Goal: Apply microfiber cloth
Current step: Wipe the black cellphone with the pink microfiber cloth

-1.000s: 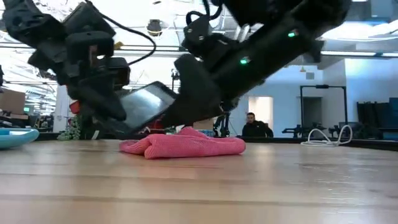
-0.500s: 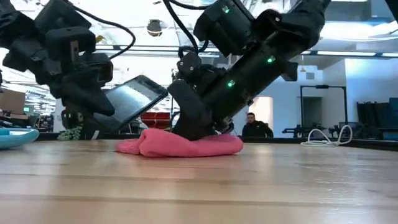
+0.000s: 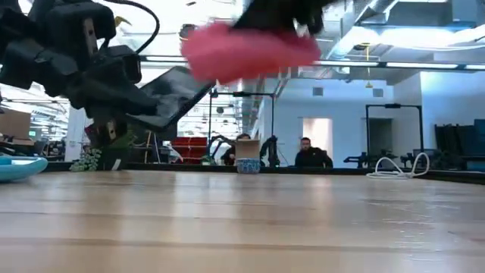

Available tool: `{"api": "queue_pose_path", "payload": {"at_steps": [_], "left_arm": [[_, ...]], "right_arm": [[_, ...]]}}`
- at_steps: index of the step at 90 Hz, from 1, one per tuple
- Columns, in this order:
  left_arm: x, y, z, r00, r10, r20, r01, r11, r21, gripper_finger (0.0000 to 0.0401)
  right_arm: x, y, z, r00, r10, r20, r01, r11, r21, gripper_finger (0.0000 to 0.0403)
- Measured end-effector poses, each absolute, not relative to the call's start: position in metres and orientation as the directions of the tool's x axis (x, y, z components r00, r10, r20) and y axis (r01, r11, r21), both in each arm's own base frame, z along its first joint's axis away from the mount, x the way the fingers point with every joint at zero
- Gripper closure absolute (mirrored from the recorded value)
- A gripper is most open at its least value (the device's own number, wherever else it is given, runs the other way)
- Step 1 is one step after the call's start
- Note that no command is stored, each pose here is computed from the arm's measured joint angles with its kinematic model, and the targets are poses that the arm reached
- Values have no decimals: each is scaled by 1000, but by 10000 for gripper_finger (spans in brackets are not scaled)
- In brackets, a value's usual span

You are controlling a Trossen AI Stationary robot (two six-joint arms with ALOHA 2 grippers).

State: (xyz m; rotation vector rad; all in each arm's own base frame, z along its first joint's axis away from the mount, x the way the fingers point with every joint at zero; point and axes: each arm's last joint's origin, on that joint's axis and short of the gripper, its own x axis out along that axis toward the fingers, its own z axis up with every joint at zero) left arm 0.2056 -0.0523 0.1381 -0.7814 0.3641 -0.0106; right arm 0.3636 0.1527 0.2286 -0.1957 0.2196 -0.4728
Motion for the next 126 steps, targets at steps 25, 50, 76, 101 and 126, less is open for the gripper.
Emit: {"api": "queue_pose_path", "payload": {"at_steps": [25,50,76,101,126], "left_arm": [[249,-72,144,959,-220,-176,34,709,-704,394],[265,-79,151,955,-259,-147,89,720,-688,394],[264,-84,157,958,-271,-96,130,705,-697,394],[264,-85,154,955,-271,-122,121,731,-672,394],[264,-84,157,967,-236,-97,111,729,-676,394]], "right_arm": [[383,129,212,884,-428,-190,338,863,-376,399],[373,142,203,886,-330,-325,172,886,-431,399],[373,138,225,793,-577,-197,425,755,-500,400],[374,146,208,875,-315,-368,146,896,-419,400],[372,137,225,756,-633,-167,484,712,-509,400]]}}
